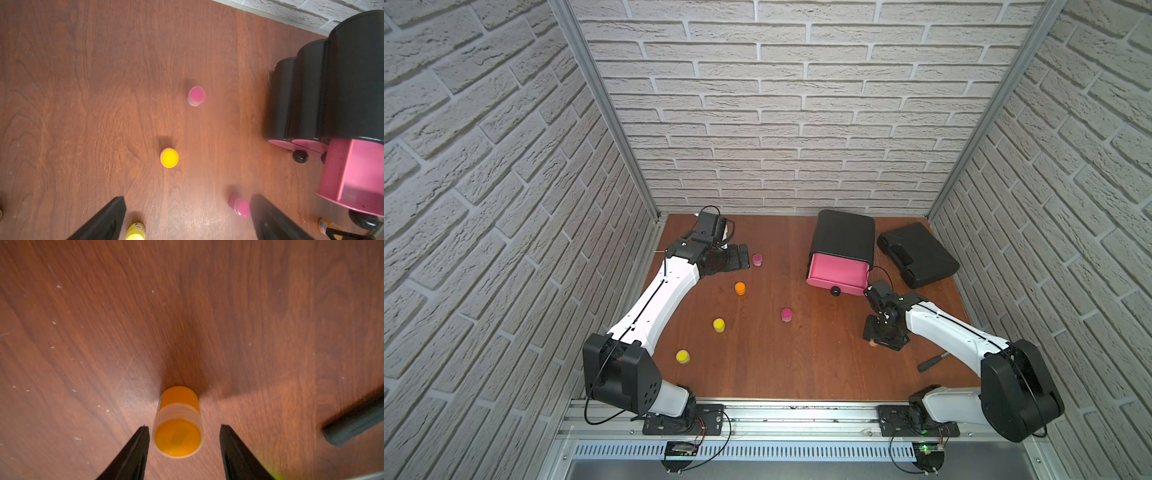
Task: Put the paint cans in the drawer according to color
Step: Pick up the paint can at the center of the board.
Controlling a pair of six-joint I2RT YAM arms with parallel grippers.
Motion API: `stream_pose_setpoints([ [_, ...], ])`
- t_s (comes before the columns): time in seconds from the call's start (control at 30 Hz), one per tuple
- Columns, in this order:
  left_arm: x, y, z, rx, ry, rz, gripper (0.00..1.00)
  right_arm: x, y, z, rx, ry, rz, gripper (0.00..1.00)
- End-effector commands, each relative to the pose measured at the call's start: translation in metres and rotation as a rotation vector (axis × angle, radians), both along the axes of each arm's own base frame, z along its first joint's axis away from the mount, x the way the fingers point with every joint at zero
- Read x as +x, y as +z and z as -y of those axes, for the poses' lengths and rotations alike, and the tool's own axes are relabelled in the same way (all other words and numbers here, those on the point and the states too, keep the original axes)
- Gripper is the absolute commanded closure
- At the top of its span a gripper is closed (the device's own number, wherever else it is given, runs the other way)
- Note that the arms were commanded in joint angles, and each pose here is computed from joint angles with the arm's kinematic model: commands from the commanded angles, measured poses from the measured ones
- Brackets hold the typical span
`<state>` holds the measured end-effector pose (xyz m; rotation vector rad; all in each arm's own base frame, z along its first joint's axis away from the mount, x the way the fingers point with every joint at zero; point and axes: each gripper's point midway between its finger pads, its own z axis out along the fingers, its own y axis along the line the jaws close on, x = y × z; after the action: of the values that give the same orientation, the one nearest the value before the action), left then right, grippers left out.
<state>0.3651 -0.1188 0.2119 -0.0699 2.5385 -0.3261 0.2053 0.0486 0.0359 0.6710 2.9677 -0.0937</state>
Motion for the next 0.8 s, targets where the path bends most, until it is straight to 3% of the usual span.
stream_pose_setpoints([
  [0.0, 0.004, 0.002, -0.002, 0.020, -0.013, 0.009, 0.02, 0.004, -0.001, 0.000, -0.001, -0.013, 0.011, 0.43],
  [0.4, 0.006, 0.002, -0.003, 0.031, -0.015, 0.010, 0.02, 0.010, 0.010, 0.004, -0.028, 0.019, 0.034, 0.66],
  [0.77, 0.008, -0.010, 0.002, 0.030, -0.026, -0.027, 0.01, 0.028, 0.128, 0.000, -0.008, 0.096, 0.209, 0.72],
])
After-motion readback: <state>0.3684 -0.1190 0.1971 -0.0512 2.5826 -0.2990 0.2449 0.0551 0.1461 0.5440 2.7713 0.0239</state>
